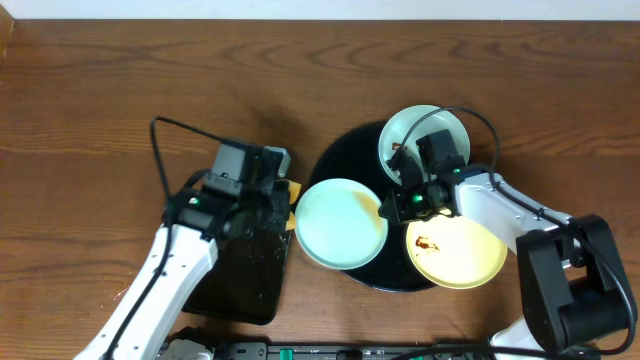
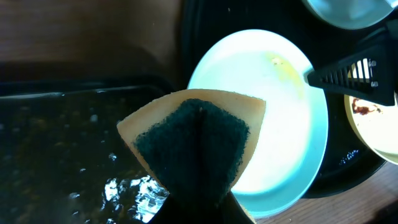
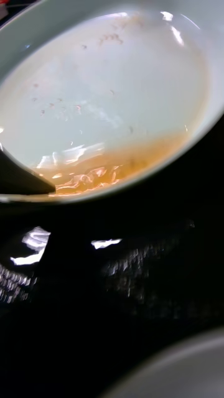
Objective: Clean dirty plates on tray and stack at the side
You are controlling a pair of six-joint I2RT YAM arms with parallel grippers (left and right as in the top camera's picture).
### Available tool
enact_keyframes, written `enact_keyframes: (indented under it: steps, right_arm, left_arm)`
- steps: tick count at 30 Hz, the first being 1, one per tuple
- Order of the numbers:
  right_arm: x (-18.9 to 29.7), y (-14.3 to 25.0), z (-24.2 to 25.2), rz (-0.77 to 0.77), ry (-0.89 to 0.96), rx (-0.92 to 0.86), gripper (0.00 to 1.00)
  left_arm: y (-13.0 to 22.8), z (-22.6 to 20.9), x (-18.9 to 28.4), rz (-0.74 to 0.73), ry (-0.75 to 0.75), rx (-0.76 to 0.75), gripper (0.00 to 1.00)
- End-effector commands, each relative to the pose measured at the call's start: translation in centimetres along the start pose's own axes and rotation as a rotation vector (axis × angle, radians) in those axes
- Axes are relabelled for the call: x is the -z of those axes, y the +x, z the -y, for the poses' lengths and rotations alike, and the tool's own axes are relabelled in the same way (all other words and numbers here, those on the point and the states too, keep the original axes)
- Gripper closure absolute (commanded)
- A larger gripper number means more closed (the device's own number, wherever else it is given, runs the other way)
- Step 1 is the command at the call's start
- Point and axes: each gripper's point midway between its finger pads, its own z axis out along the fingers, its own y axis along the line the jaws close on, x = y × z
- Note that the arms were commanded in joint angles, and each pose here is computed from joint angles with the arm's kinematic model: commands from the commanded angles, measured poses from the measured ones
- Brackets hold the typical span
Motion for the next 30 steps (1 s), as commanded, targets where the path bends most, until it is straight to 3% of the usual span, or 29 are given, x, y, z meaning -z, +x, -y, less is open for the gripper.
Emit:
enact_keyframes:
  steps: [1, 22, 30]
  right_arm:
    - [-0.5, 0.0, -0.9, -0.009, 0.0, -0.001, 0.99]
    - [0.5, -0.2, 3.7, 0.028, 0.201, -0.178, 0.99]
    - [0.5, 0.1, 3.8, 0.018, 0.204, -0.183, 0.99]
  left_arm:
    - [0.3, 1.1, -1.3, -0.037, 0.027, 0.01, 0.92]
    - [1.3, 13.2, -9.6, -0.1, 0.283, -0.036, 0.92]
    - [2.0, 13.7, -12.0, -0.122, 0.277, -0.014, 0.93]
